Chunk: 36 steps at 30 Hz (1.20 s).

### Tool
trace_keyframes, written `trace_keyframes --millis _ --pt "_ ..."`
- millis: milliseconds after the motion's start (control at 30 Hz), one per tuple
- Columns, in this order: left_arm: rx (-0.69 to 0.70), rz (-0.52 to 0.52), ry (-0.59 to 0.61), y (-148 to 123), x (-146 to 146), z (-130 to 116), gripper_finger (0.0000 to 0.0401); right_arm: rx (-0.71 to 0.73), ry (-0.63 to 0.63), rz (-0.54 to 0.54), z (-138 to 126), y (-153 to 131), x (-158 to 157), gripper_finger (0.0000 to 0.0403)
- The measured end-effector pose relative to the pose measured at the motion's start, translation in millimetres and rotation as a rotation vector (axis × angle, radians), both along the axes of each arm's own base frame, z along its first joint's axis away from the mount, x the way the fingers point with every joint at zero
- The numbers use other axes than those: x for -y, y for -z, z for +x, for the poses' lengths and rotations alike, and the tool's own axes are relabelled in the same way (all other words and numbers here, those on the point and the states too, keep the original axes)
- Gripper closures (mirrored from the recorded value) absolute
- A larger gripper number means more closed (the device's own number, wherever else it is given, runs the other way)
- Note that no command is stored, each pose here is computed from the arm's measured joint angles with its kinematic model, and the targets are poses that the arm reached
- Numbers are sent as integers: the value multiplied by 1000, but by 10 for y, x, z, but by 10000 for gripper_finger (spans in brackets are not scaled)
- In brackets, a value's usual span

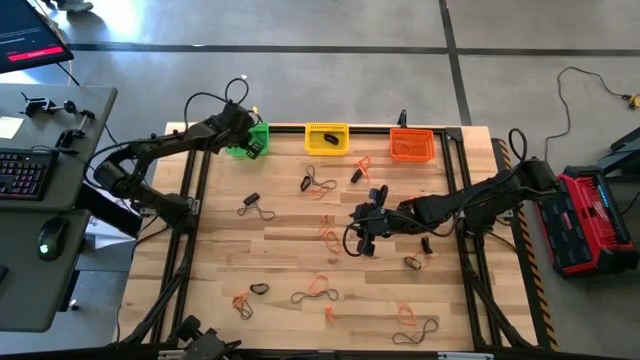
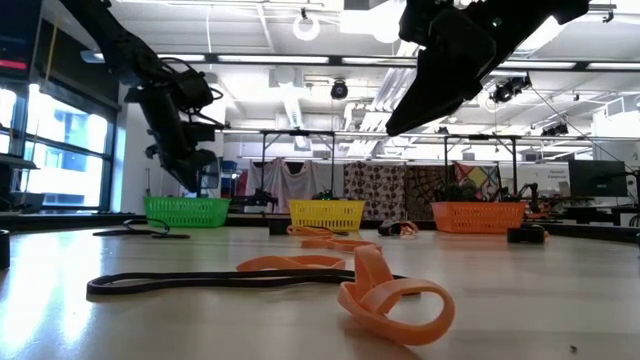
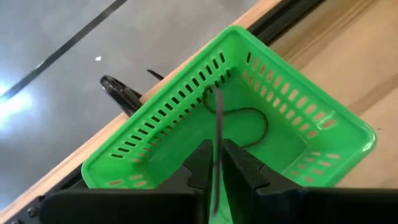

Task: Sort rubber bands into baskets
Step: Put the purple rubber band into the green bin, then put the black rubber band into the yellow bin

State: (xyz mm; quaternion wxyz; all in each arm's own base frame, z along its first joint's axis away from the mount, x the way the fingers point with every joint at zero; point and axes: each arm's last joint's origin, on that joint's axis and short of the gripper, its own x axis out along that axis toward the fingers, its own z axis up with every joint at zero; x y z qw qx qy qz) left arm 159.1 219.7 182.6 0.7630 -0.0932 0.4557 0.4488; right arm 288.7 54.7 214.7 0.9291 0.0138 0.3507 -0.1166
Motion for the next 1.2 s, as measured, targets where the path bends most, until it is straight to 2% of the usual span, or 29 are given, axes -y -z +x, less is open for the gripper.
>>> trace_keyframes --millis 167,400,633,800,933,1200 --pt "-29 -19 15 16 18 -12 359 0 1 1 0 0 0 266" --pt "-20 -30 13 20 18 -18 398 0 1 -1 0 0 0 266" --pt "-1 -91 43 128 -10 8 401 0 2 -3 0 0 1 266" --pt "96 -156 102 240 -88 38 401 -10 -3 -10 -7 9 3 266" --pt "141 -128 113 185 -102 53 401 -10 3 -10 -3 9 24 266" --pt "203 -24 138 -123 -8 37 401 -7 71 -47 17 8 157 266"
